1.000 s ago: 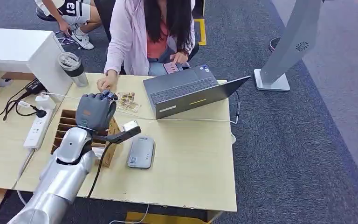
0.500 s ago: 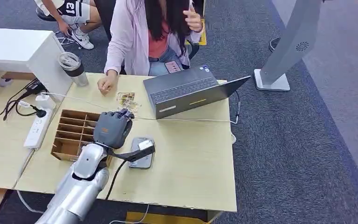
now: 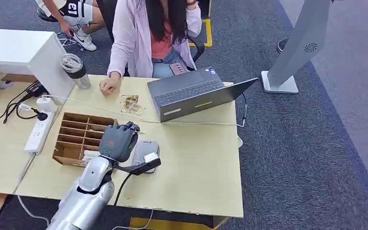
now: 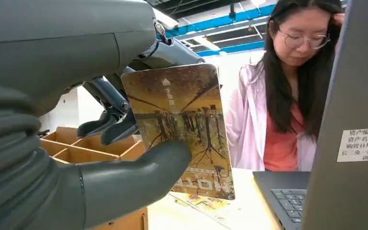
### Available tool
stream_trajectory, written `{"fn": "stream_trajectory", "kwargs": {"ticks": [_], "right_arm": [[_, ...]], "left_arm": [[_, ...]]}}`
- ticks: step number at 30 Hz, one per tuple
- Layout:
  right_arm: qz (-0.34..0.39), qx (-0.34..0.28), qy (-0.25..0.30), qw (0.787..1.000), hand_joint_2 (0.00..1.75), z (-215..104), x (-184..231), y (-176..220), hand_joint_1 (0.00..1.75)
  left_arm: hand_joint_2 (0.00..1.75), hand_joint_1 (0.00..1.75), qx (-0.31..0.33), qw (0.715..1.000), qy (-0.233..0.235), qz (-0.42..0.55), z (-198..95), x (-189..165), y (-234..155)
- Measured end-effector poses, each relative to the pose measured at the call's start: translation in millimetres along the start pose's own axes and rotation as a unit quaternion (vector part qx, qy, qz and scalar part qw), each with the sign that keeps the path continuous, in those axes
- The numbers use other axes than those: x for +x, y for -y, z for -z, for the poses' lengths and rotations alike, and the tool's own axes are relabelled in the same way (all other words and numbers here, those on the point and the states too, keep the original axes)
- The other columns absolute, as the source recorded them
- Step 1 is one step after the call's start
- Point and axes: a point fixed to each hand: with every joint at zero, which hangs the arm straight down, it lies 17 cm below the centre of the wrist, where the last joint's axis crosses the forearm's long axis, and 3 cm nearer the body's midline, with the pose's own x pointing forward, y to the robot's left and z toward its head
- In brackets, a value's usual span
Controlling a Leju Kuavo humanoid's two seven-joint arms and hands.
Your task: Pass the card to the sensor for recognition and then transmit it.
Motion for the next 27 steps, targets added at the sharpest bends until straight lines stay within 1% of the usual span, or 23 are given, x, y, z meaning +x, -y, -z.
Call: {"fn": "stream_trajectory", "kwargs": {"ticks": [5, 11, 14, 27], "right_arm": [[0.0, -0.001, -0.01, 1.0, 1.75, 0.0, -3.3, 0.3, 0.0], [0.0, -0.001, -0.004, 1.0, 1.75, -0.3, -0.8, -0.6, 0.0], [0.001, 0.0, -0.003, 1.0, 1.75, -0.4, -0.7, -1.3, 0.0], [0.002, 0.002, -0.001, 1.0, 1.75, -0.7, 0.3, -2.8, 0.0]], "left_arm": [[1.75, 1.75, -0.021, 1.0, 0.007, -0.002, -5.4, 12.9, 16.4], [1.75, 1.75, -0.068, 0.998, 0.012, -0.01, -27.0, 28.9, 53.8], [1.75, 1.75, -0.082, 0.997, 0.011, -0.013, -34.4, 31.5, 64.5], [1.75, 1.75, -0.098, 0.995, 0.004, -0.019, -42.2, 29.3, 76.0]]}}
